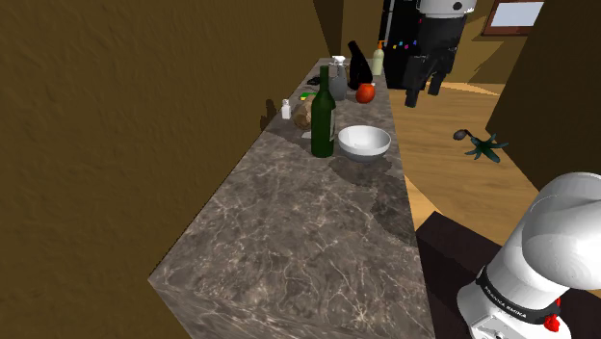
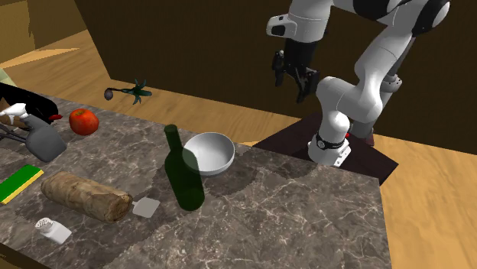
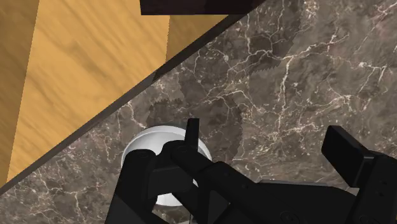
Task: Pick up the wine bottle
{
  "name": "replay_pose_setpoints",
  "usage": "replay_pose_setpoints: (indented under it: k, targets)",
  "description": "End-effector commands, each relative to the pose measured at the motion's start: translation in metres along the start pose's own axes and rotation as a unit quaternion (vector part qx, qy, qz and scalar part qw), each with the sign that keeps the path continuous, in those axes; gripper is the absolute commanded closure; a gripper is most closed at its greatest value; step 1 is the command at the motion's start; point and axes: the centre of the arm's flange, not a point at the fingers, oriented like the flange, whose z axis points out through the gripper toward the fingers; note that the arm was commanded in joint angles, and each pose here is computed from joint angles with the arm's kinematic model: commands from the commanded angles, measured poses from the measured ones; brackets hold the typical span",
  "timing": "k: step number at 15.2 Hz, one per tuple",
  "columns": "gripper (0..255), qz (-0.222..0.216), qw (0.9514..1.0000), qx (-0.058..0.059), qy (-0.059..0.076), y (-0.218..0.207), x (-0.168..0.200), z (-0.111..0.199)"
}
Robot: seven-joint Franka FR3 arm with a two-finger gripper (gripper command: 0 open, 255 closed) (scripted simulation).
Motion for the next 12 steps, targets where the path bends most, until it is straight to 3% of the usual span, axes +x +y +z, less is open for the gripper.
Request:
replay_pose_setpoints:
  k: [1, 12]
  targets:
    - [0, 0.0, 1.0, 0.0, 0.0, 0.0, 0.0, 0.0]
    - [0, 0.026, 0.9993, 0.021, 0.016, 0.011, 0.14, -0.002]
